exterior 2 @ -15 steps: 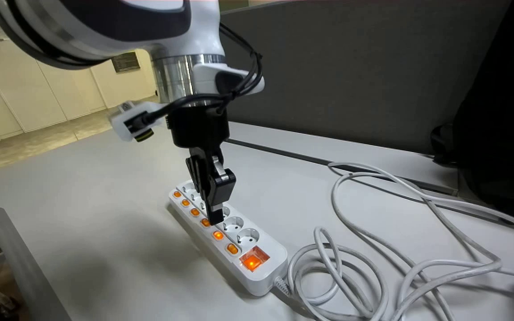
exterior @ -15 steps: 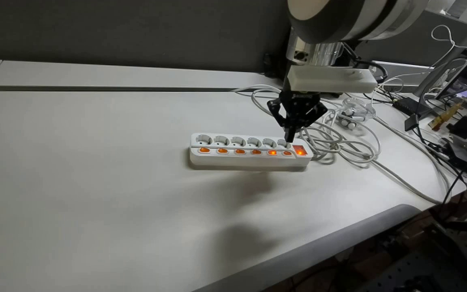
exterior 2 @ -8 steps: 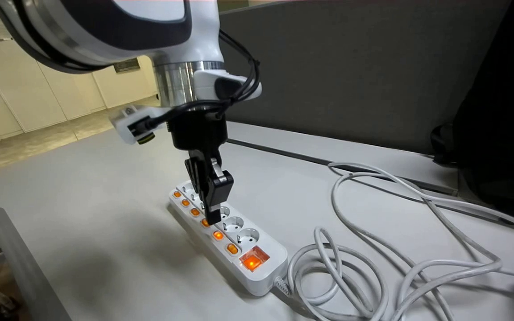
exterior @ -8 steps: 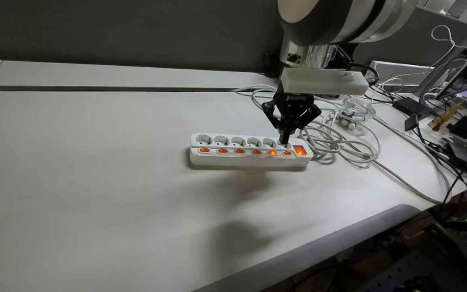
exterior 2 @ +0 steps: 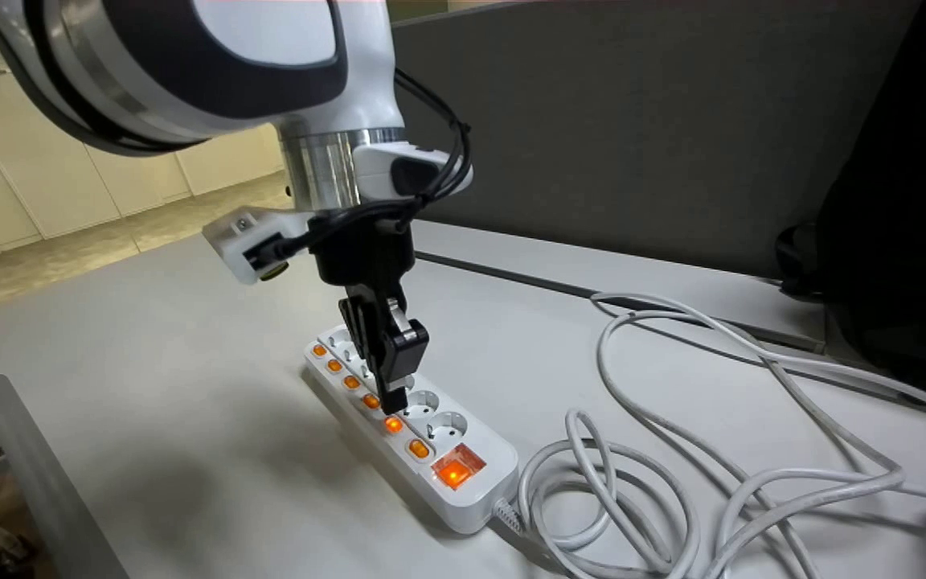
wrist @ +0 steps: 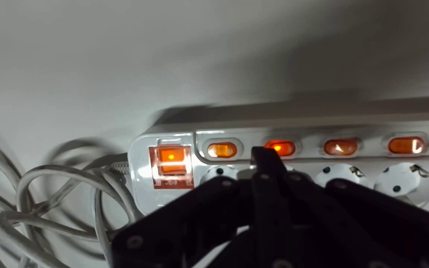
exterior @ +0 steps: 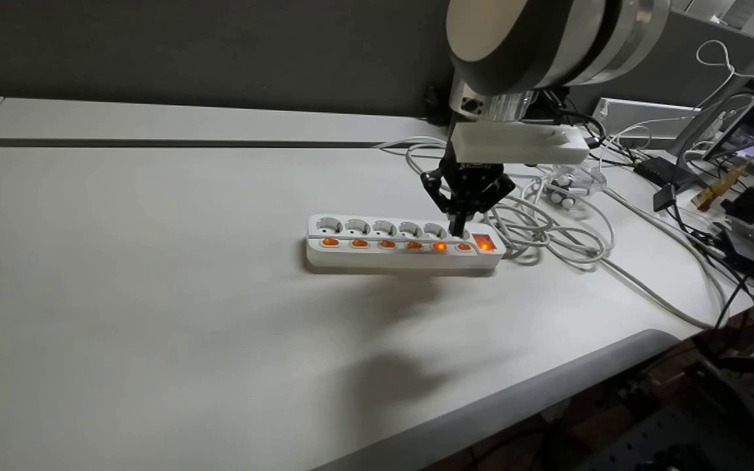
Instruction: Switch off the second slot of the extension cord
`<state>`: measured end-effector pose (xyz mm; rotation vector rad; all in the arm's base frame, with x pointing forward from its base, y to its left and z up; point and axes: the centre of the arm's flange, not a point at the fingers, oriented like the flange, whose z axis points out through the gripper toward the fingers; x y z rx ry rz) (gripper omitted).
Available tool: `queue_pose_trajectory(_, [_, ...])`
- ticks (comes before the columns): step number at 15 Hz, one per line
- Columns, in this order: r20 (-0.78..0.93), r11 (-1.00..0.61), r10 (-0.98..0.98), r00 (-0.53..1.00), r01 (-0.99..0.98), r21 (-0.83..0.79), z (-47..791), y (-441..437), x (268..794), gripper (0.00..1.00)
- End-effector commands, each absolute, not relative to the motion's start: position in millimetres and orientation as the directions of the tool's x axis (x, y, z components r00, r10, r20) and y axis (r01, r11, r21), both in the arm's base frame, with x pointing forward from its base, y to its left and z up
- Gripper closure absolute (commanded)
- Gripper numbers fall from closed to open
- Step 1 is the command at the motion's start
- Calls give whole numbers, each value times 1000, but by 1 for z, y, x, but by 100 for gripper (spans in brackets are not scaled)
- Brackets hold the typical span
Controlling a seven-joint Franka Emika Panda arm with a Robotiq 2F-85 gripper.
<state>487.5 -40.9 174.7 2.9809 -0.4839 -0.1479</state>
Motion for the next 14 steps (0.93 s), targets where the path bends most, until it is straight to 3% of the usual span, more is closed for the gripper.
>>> queue_pose_trajectory(1, [-54, -941, -317, 947, -306, 144, 166, -42, 487, 100])
queue_pose_trajectory(14, [-73, -948, -298, 952, -285, 143, 149, -33, 481, 100])
